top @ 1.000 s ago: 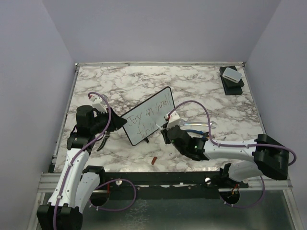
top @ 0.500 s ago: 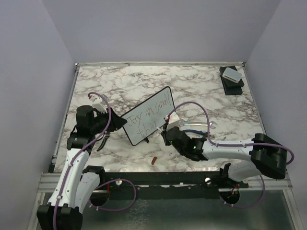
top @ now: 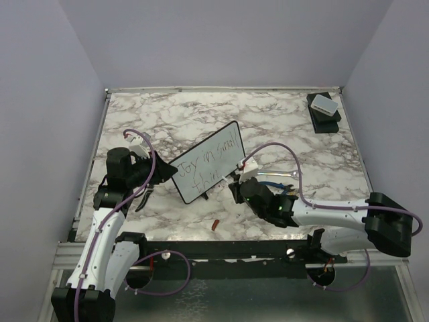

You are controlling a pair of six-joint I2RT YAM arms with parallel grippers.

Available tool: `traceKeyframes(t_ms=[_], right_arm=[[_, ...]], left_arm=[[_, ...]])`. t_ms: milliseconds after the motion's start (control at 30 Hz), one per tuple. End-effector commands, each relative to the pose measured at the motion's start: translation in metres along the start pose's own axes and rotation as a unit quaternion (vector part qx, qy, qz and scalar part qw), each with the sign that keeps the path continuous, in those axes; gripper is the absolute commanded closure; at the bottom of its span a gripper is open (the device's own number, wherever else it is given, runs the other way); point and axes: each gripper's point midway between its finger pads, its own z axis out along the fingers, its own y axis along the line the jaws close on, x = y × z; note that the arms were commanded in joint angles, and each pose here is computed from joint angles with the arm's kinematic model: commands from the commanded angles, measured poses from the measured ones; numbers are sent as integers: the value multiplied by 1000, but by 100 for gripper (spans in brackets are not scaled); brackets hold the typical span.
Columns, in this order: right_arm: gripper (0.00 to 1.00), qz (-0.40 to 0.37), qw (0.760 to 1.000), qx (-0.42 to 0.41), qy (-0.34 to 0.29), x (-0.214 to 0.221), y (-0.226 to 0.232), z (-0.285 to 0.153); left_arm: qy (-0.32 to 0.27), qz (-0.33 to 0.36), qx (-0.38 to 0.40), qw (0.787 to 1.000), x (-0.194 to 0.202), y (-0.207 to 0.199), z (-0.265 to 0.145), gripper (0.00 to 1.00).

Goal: Write a sentence on the whiteboard

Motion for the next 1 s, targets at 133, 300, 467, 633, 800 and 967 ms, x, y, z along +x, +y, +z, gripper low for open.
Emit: traceKeyframes(t_ms=[133,300,467,633,800,967], right_arm=[[99,9,999,-3,-31,-18,-10,0],[99,8,999,0,-41,-27,-14,4],[99,1,999,2,-52,-35,-16,6],[99,-5,998,3,-57,-41,-15,11],[99,-9,998,-2,-59,-44,-12,16],[100,-13,998,-7,-63,-48,-8,18]], left_arm=[[1,0,-1,1000,3,0,-1,71],[-1,0,-3,1000,2,0,-1,71],[-1,0,-3,1000,2,0,-1,71],[0,0,-3,1000,2,0,-1,71],[-1,0,-4,1000,2,0,-1,71],[-1,0,-3,1000,2,0,-1,71]])
